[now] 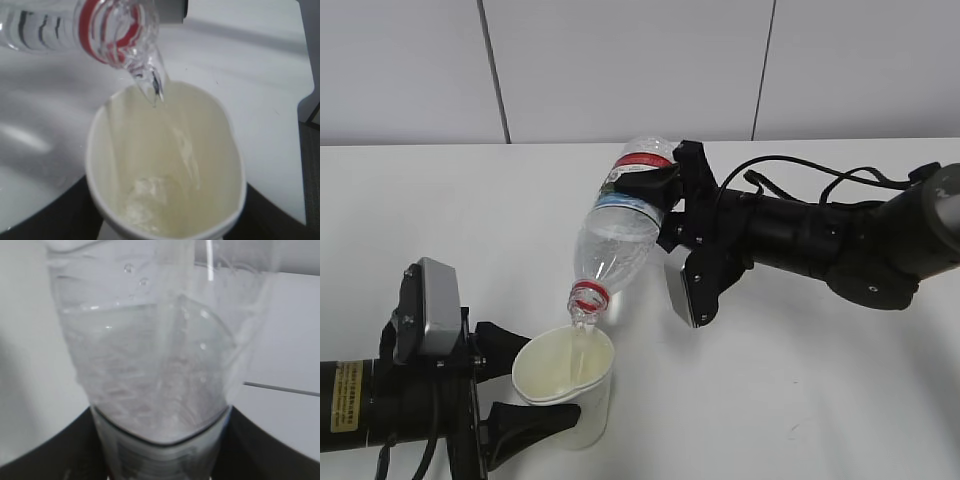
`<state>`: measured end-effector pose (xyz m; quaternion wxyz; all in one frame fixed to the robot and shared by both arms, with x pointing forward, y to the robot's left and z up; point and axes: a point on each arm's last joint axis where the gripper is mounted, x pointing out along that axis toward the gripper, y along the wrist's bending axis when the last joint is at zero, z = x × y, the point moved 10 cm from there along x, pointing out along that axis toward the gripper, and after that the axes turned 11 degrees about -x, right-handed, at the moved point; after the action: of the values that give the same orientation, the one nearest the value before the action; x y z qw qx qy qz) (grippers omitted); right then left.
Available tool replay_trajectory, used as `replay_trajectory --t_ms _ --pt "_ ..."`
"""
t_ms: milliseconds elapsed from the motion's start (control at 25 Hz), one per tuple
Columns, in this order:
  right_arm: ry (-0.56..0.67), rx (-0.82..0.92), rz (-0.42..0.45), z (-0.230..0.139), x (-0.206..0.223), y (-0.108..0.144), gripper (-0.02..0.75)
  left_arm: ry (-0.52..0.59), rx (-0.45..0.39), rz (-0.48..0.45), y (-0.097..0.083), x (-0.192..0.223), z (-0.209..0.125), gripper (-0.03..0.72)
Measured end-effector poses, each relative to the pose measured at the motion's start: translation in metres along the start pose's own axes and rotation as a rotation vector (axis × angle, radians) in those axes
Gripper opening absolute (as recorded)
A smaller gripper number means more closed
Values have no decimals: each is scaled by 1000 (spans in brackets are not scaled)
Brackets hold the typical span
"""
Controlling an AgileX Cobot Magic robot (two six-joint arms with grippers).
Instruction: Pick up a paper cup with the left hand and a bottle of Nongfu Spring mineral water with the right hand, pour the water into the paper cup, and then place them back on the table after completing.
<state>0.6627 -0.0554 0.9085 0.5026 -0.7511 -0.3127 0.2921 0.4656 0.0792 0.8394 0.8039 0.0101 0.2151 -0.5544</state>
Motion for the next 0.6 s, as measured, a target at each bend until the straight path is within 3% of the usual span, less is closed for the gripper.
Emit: replay_trajectory --t_ms 600 --pt "3 -11 -7 0 0 -1 377 3 0 1 0 0 -1 402"
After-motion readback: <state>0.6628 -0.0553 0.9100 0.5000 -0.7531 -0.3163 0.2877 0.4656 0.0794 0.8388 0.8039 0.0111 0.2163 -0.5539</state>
